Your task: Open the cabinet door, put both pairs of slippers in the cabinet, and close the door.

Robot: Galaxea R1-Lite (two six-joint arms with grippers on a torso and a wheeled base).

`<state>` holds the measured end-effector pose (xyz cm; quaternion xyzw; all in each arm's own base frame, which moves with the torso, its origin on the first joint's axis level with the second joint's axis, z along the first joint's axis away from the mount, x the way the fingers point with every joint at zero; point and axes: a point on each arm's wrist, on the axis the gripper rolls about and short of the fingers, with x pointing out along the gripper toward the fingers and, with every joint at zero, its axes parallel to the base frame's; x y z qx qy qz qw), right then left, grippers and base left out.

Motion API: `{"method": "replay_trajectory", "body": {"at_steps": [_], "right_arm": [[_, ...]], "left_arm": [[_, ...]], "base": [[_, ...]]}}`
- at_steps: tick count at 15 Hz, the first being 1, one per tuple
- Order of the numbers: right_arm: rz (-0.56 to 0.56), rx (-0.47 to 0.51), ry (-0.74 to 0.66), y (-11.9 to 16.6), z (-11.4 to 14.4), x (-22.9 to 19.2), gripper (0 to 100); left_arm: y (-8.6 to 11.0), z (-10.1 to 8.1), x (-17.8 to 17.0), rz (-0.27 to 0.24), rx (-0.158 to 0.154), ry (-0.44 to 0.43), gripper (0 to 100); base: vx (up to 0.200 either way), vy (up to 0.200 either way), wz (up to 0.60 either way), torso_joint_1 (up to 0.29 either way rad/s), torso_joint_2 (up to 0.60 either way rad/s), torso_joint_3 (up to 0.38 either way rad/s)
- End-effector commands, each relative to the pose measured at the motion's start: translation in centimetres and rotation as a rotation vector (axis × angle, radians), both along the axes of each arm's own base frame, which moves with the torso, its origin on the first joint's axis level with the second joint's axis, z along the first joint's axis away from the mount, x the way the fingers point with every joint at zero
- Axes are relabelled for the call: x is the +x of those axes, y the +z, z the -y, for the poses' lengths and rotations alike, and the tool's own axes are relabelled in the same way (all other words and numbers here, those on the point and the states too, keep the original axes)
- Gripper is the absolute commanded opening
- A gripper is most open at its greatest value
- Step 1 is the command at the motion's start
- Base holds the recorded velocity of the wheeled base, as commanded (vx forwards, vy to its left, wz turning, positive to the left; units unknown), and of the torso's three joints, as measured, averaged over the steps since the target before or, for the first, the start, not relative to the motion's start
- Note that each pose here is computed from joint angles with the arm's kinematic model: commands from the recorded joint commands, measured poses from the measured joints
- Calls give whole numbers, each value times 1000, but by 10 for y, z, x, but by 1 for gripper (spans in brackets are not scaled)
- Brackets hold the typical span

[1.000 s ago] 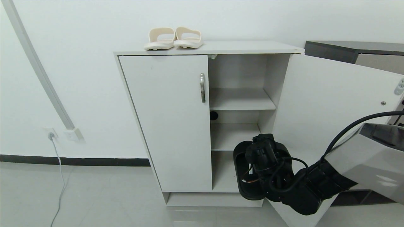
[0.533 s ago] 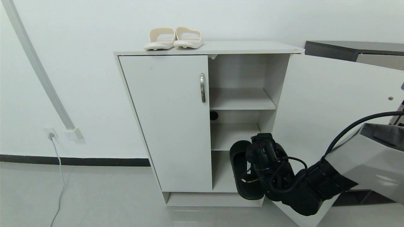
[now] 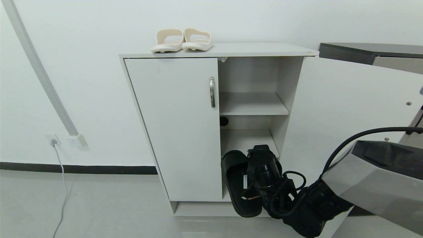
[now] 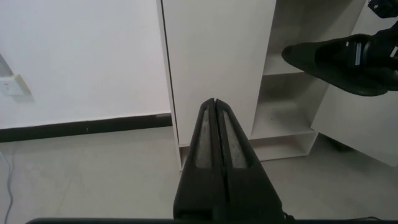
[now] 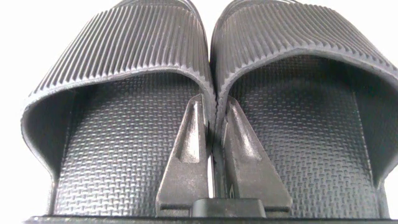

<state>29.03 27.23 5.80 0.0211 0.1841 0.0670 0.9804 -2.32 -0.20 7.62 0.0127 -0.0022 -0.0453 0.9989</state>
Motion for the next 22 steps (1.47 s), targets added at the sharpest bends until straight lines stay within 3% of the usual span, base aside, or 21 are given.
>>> {"method": "replay_trajectory", "body": {"at_steps": [1, 9, 15, 19, 22], "right_arm": [[-20, -22, 2, -12, -2, 1, 0], [-11, -16, 3, -24, -6, 4, 0], [-2, -8, 0, -23, -6, 4, 0], [52, -22, -108, -24, -10, 13, 0], [112, -11, -103, -25, -11, 14, 0]], "left_arm": [[0, 0, 0, -2, 1, 2, 0], [0, 0, 0, -3, 2, 0, 0], [0, 0, 0, -3, 2, 0, 0], [0, 0, 0, -1, 2, 2, 0], [0, 0, 0, -2, -1, 3, 0]], "base": [[0, 0, 0, 0, 0, 0], [0, 0, 0, 0, 0, -9], [0, 0, 0, 3, 4, -174], [0, 0, 0, 2, 4, -187], [0, 0, 0, 4, 1, -25]]}}
